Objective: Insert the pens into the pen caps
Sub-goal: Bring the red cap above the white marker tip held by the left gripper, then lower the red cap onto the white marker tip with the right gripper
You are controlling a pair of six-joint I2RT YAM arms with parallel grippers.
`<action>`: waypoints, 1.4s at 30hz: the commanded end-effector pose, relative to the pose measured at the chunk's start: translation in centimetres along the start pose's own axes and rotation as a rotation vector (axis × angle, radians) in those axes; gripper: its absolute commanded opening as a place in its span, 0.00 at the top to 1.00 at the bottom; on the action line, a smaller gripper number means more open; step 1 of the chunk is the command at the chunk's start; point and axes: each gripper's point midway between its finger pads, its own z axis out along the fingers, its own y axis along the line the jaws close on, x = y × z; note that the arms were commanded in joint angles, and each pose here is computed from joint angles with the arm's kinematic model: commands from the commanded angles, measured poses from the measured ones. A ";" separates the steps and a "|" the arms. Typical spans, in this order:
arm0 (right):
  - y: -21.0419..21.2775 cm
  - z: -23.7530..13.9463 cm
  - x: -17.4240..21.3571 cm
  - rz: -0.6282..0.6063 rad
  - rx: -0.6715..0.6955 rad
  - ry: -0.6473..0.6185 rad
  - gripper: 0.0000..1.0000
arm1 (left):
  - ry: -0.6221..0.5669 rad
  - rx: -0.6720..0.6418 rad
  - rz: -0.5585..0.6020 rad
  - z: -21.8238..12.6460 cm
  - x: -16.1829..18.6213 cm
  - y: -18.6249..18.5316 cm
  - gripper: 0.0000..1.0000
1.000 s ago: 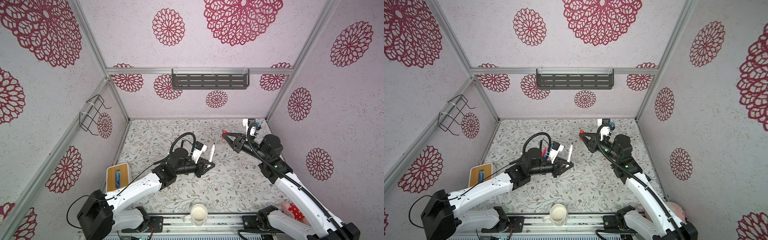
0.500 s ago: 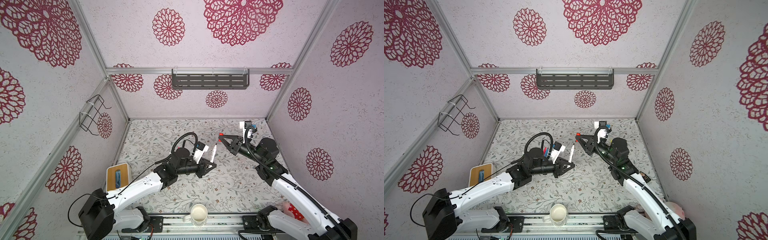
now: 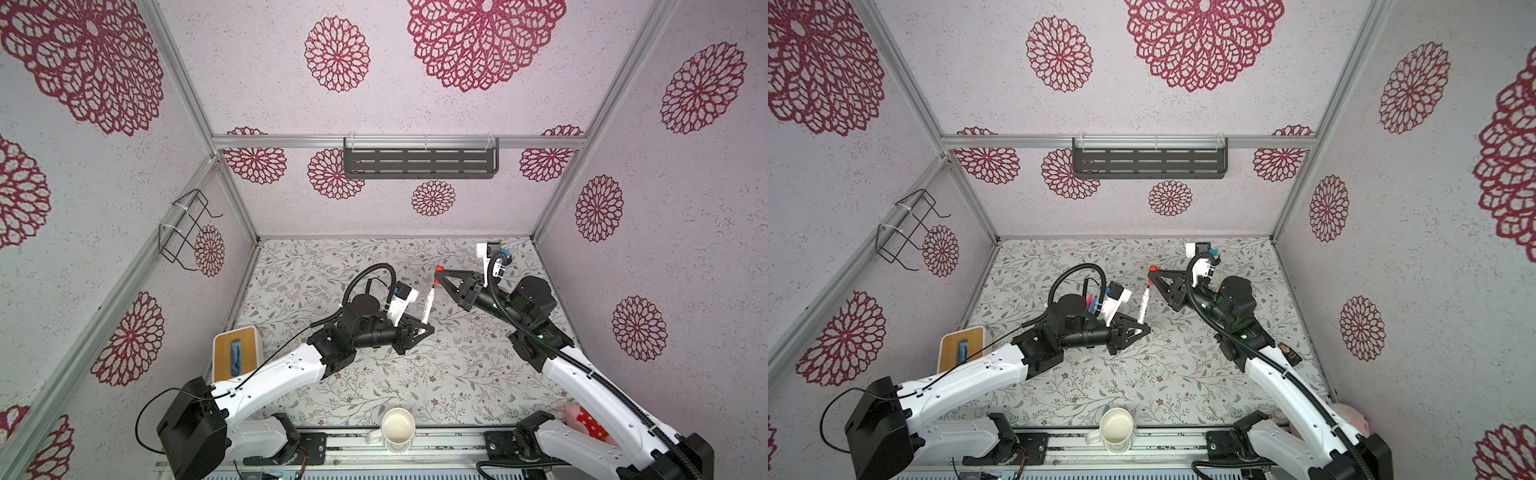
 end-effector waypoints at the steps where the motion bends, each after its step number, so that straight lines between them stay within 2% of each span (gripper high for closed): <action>1: 1.0 0.2 -0.8 -0.016 -0.037 -0.042 0.85 | -0.024 0.025 0.042 0.2 -1.0 -1.1 1.00; 27: 1.7 -0.1 0.6 -0.014 -0.045 -0.024 0.85 | -0.074 -0.012 0.060 -0.5 -1.9 -0.8 1.00; 42: 2.0 -0.4 2.3 -0.014 -0.044 0.010 0.85 | -0.167 -0.030 0.073 -1.3 -3.8 -1.1 1.00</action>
